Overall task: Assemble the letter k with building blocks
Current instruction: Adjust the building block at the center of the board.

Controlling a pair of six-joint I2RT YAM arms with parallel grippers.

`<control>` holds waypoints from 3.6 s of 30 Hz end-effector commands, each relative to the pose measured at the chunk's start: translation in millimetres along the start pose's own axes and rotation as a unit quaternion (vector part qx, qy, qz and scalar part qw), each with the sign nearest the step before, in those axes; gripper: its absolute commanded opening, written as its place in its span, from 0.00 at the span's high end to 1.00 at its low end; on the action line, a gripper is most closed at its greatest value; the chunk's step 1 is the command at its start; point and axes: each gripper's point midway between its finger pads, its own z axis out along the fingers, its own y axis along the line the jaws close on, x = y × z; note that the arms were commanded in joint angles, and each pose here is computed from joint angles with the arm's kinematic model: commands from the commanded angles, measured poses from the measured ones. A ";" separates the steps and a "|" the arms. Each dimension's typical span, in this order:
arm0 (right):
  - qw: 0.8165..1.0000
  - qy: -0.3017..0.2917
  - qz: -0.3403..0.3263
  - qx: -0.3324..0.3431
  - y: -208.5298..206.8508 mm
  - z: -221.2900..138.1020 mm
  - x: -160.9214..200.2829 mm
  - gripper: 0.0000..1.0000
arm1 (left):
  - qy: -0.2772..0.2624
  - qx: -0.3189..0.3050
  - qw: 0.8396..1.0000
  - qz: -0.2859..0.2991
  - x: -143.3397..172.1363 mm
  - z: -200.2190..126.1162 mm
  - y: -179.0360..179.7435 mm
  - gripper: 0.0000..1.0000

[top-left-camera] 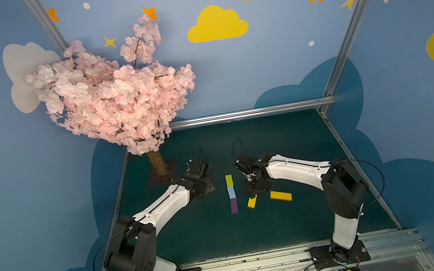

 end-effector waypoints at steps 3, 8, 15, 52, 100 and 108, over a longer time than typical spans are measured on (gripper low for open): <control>1.000 0.023 0.006 -0.020 4.0 -6.0 26.6 0.45 | 0.004 0.003 1.000 0.001 3.2 -3.2 2.8 0.33; 0.999 0.032 0.005 -0.018 4.7 -4.7 43.3 0.47 | 0.006 0.006 1.000 -0.004 5.2 -0.4 2.9 0.33; 0.999 0.048 0.000 -0.008 10.1 17.7 40.4 0.47 | 0.004 0.008 1.000 -0.006 3.6 -4.0 1.1 0.33; 0.992 0.015 -0.012 -0.124 14.5 -14.4 -12.9 0.44 | -0.004 0.008 1.000 -0.009 -2.0 -8.4 2.5 0.33; 0.996 0.062 0.061 0.027 -39.3 26.5 -45.6 0.55 | 0.007 0.020 1.000 -0.014 1.9 -7.3 0.2 0.33; 0.995 0.043 0.068 -0.065 13.7 10.4 -34.9 0.54 | 0.007 0.020 1.000 -0.017 2.6 -3.0 0.6 0.33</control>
